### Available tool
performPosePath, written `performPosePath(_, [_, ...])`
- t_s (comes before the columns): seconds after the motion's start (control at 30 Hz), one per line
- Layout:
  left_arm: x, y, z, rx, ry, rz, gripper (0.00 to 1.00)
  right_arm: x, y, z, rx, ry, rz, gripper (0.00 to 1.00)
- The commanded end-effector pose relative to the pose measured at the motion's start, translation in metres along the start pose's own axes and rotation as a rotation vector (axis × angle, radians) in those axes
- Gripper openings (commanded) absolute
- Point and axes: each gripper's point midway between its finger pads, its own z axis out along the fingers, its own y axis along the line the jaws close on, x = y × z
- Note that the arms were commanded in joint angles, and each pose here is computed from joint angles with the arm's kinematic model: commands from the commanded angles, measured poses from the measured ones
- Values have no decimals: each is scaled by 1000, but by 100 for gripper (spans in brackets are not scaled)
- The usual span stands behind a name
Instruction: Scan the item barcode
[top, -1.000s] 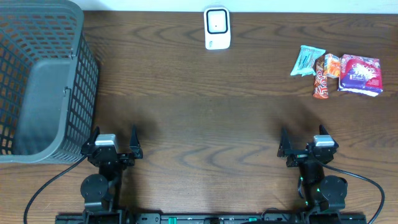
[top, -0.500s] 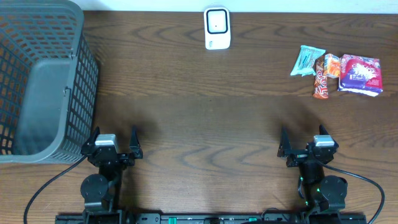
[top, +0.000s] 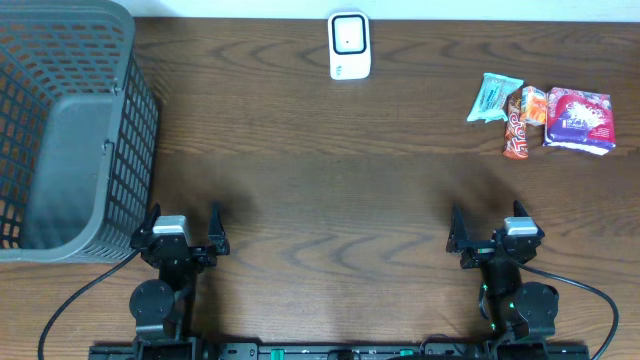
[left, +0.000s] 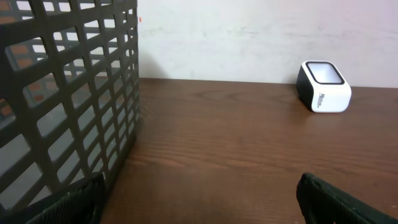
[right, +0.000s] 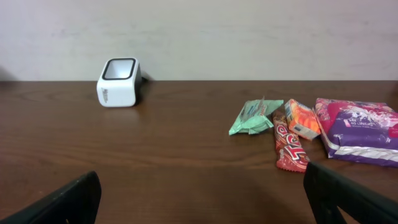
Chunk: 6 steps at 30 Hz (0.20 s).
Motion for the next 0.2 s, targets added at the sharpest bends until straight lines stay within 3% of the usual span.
performPosePath(0.0, [16, 2, 1, -10, 47, 4, 98, 1, 0, 0, -1, 0, 11, 99])
performPosePath(0.17, [16, 2, 1, -10, 46, 4, 98, 1, 0, 0, -1, 0, 11, 99])
